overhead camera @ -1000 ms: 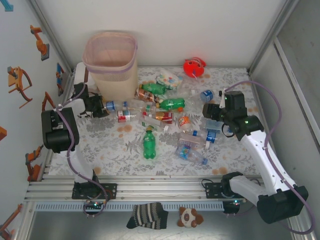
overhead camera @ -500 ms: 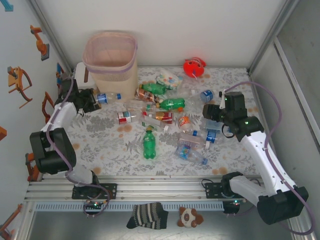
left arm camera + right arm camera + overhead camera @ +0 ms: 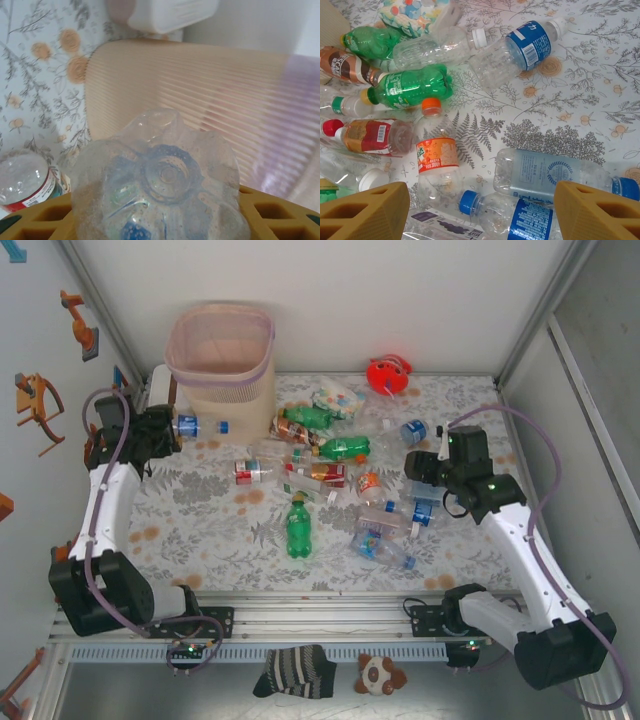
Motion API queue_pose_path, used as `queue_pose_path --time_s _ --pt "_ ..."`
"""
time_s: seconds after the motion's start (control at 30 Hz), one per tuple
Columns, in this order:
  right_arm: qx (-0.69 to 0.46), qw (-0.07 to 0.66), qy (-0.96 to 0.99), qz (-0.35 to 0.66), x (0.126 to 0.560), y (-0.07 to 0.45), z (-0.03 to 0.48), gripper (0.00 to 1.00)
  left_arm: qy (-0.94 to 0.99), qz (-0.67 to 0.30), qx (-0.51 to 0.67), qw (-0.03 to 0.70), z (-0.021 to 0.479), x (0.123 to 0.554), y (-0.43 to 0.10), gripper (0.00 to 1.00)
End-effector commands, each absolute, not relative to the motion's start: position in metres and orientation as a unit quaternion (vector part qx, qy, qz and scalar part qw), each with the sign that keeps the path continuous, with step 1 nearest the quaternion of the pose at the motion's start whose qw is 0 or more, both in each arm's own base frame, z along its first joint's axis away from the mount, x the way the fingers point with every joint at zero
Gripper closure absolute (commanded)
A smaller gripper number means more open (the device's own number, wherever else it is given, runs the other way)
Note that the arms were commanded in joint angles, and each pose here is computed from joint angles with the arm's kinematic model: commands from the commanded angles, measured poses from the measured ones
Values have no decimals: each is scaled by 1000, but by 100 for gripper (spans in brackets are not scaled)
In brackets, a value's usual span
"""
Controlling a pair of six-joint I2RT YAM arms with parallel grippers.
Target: Put the plastic bottles in the bin
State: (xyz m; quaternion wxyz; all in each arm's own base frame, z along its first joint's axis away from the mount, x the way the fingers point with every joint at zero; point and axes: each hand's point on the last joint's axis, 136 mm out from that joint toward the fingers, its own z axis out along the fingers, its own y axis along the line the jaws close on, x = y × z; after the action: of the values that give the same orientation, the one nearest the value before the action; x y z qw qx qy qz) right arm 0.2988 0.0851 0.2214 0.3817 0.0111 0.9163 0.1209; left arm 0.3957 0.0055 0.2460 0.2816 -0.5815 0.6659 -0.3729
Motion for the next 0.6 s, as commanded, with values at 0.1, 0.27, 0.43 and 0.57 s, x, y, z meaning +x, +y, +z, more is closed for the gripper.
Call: queue_pose_path --time_s 0.1,0.27,0.43,0.57 --pt "4 384 914 133 303 93 222 25 701 -356 -444 430 330 393 13 50" --pt "4 385 913 135 305 93 223 25 718 -350 -343 494 378 390 4 53" --pt "5 385 913 136 306 94 223 25 728 -341 -235 547 424 392 -10 54" --pt "6 385 913 135 308 94 223 25 735 -301 -178 581 448 399 -14 57"
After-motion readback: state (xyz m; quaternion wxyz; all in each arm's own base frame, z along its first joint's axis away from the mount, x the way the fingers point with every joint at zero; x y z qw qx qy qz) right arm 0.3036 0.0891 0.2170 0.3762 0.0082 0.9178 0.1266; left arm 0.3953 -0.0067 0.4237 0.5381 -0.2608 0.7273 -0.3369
